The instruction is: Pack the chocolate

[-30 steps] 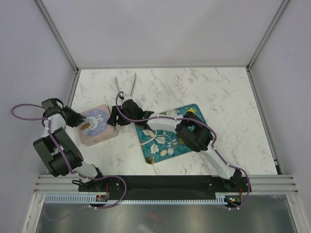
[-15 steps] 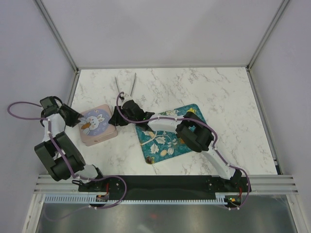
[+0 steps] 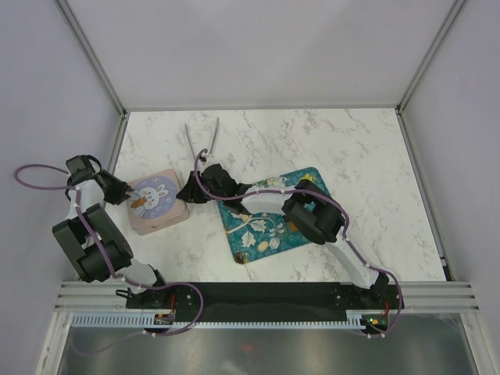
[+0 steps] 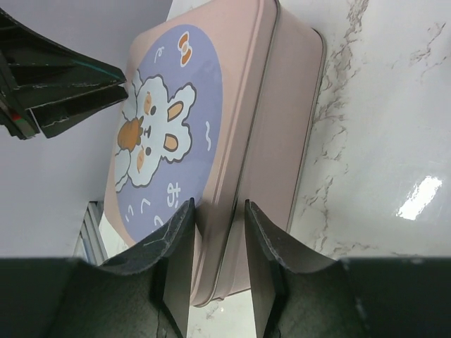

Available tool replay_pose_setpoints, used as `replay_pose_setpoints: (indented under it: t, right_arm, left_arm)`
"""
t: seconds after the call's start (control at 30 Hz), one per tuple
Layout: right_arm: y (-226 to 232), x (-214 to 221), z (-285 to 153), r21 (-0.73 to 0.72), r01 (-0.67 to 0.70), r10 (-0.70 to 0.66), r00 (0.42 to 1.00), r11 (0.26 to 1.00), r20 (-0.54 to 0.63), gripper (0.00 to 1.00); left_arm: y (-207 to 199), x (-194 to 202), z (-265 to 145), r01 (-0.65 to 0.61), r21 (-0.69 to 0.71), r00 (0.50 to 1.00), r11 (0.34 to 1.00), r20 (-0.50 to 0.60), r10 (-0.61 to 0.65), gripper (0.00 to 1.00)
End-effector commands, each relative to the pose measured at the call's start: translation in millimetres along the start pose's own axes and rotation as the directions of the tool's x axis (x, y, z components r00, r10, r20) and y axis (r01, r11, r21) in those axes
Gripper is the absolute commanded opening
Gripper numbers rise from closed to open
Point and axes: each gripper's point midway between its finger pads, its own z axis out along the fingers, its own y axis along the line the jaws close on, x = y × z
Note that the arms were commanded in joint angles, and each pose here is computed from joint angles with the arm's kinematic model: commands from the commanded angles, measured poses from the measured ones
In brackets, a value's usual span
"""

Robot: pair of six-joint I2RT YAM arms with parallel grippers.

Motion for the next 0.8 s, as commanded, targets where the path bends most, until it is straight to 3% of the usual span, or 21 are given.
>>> replay_pose_setpoints:
  t: [0.0,0.47,0.77]
  right_arm:
    - [-53,61,-7,0.117,-0.061,0.079,0.984,0.991,-0.158,0.34]
    - [-83,105,-11,0.248,-0.057,0.112,0.971,0.967,-0.213,0.27]
    - [-49,118,-4,0.184,-0.187,0.217,0.963,0.965,-0.158,0.25]
  left_arm:
    - [6,10,13,-0.001,-0.005,0.999,1.000,-0.044,0.001,0.35]
    - [19,19,25,0.009,-0.053,0.997,0.999,-0.073,-0.013,0.33]
    - [-16,11,22,-0.016,0.064,0.997,0.998,-0.075,0.021,0.33]
